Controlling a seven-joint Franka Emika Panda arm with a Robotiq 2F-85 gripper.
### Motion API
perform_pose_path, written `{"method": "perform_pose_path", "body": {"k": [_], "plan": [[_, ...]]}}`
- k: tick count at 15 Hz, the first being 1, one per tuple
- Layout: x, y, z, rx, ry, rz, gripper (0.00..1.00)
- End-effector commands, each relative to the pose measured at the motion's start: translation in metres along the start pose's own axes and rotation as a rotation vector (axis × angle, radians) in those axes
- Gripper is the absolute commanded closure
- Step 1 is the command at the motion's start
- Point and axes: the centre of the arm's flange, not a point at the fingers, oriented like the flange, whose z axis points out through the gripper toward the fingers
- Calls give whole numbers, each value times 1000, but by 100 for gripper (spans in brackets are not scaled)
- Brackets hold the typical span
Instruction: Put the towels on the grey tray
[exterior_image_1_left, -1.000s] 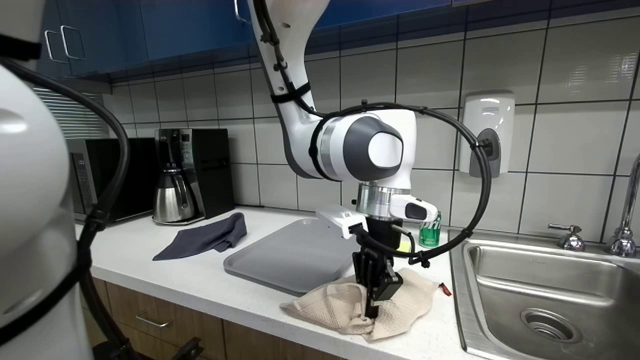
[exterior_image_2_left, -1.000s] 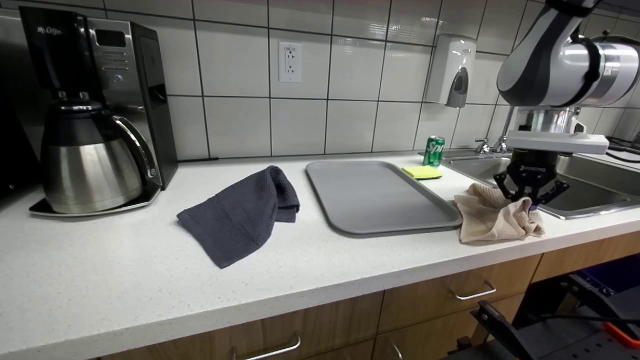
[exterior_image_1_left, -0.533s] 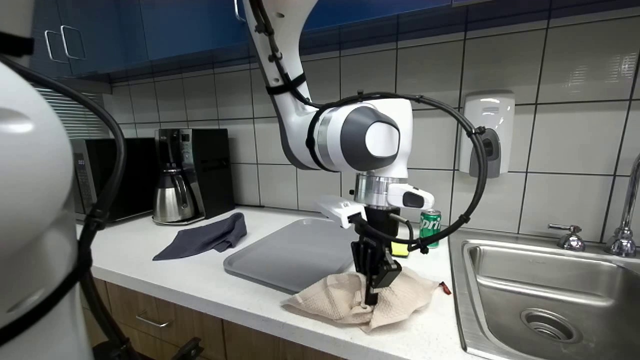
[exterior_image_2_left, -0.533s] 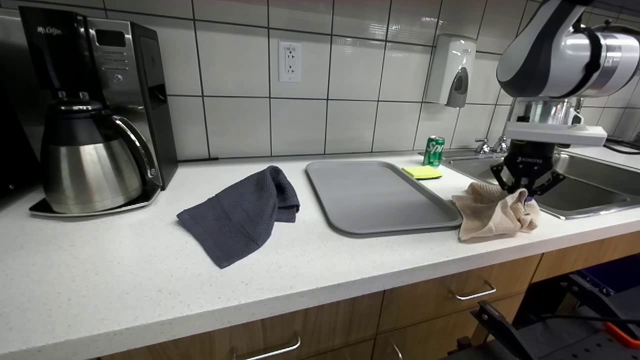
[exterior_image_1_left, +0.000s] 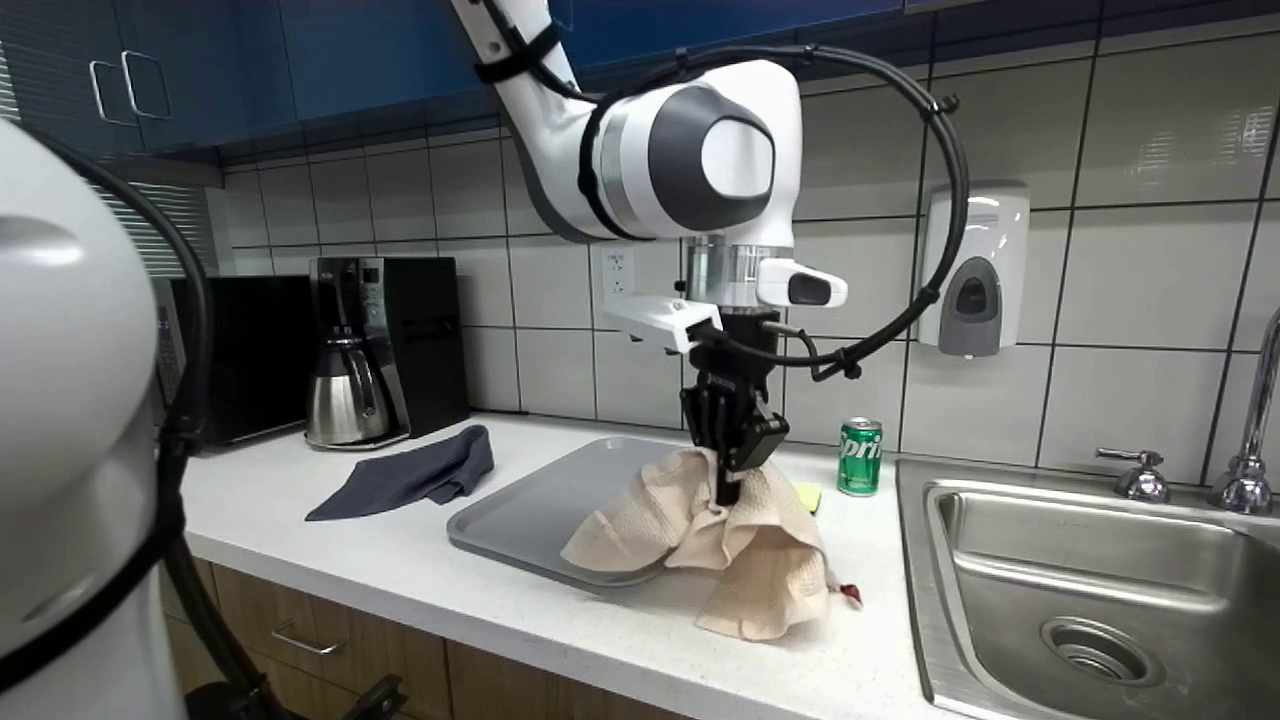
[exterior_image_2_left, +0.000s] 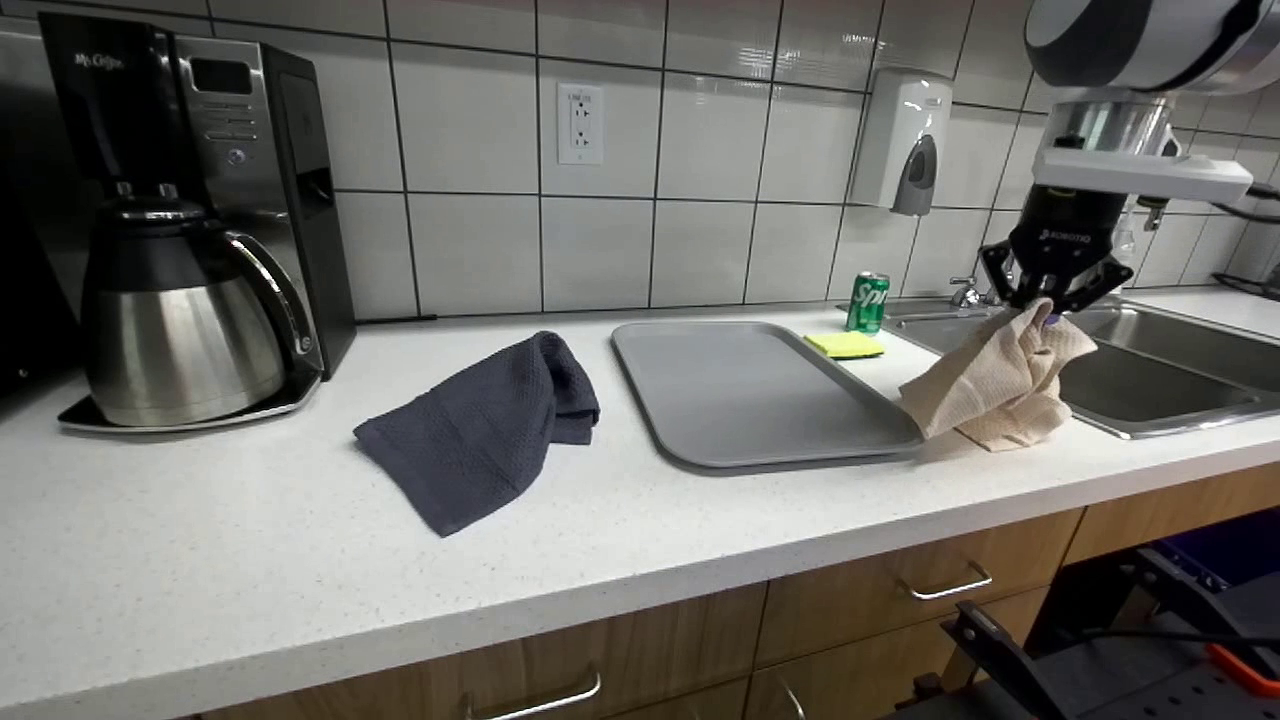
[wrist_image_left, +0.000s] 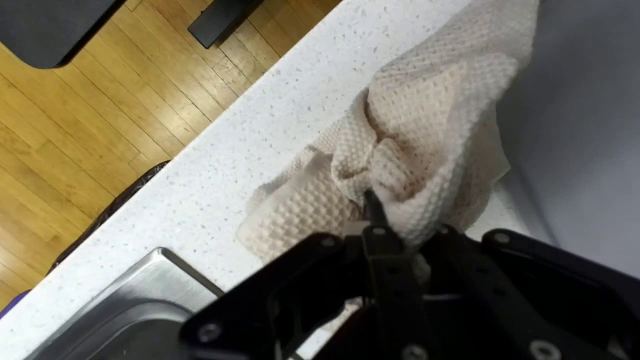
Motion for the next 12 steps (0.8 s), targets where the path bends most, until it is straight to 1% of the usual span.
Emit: {"method": "perform_pose_path", "body": {"k": [1,7,12], "plan": [[-21,-9,-44,46,20,-86,97],[-29,-37,-86,81,85,-205,97],[-32,-64,-99,109,115,-289,97]]}}
